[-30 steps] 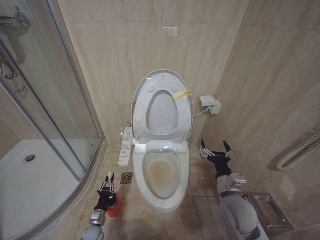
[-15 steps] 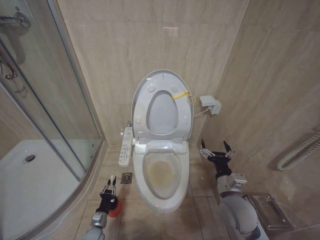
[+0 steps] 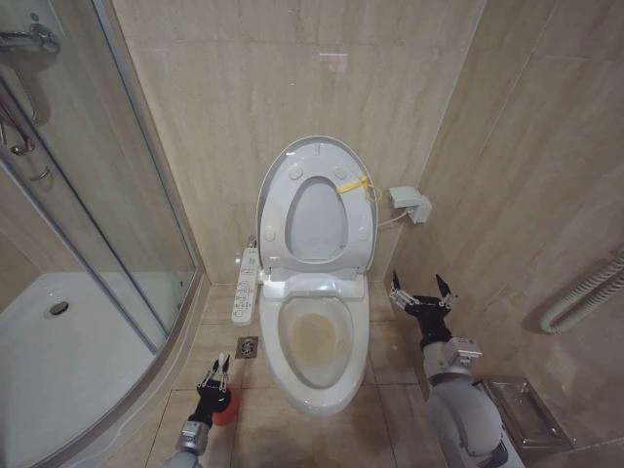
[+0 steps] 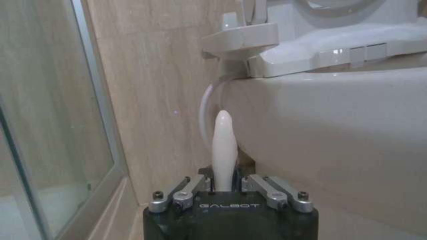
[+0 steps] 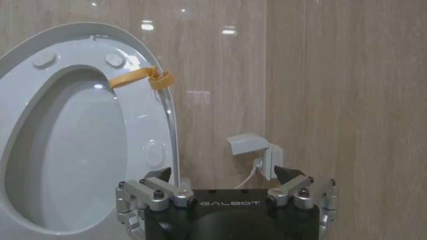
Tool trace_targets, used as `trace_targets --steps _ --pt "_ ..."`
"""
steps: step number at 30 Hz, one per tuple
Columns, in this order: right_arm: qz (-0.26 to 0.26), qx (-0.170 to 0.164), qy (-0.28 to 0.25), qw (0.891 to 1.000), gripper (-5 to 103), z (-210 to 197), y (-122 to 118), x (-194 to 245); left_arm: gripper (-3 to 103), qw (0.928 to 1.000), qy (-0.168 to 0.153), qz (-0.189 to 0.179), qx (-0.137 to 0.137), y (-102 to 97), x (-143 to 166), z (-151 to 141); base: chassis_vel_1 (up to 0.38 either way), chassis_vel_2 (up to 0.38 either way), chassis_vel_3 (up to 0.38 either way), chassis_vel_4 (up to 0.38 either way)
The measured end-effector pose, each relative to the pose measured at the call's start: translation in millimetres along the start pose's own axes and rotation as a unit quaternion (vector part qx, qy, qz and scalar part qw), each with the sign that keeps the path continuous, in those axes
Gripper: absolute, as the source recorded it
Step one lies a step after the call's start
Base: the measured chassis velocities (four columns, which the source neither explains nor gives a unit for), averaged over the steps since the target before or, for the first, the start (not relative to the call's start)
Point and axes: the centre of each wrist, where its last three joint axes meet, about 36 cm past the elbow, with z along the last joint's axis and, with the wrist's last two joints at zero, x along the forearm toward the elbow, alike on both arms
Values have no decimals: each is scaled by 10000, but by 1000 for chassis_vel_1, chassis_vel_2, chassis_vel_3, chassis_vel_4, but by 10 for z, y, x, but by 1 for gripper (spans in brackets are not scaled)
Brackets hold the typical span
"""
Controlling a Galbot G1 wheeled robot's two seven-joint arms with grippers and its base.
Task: Open the toilet lid, clean the toilet bowl with a toilet brush, close the toilet lid, and flush.
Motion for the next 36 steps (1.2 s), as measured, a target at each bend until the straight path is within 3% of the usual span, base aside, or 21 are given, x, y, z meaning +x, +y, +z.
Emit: trace_targets --steps 10,11,16,17,24,25,32,33,36 --pt "0 0 0 10000 100 0 0 0 20 9999 -111 -95 31 -50 88 -60 0 0 0 0" --pt "0 0 0 10000 100 0 0 0 26 9999 -114 -99 34 -54 105 -62 0 0 0 0" --pt "0 0 0 10000 100 0 0 0 26 9997 -153 -176 59 -84 263 -96 0 0 0 0" --pt "0 0 0 10000 100 0 0 0 53 9997 -169 -191 64 -84 294 -108 0 0 0 0" --pt "0 0 0 10000 100 0 0 0 53 9991 -273 -299 101 -87 498 -228 0 0 0 0" --pt "0 0 0 10000 100 0 0 0 81 9988 -317 -354 113 -82 534 -289 0 0 0 0" --pt "0 0 0 10000 100 0 0 0 81 9958 -668 -619 41 -7 655 -639 0 0 0 0" --pt "0 0 0 10000 100 0 0 0 100 9948 -753 -683 29 -1 668 -725 0 0 0 0" --pt "0 0 0 10000 100 0 0 0 100 9931 -865 -795 17 -9 693 -889 0 0 0 0"
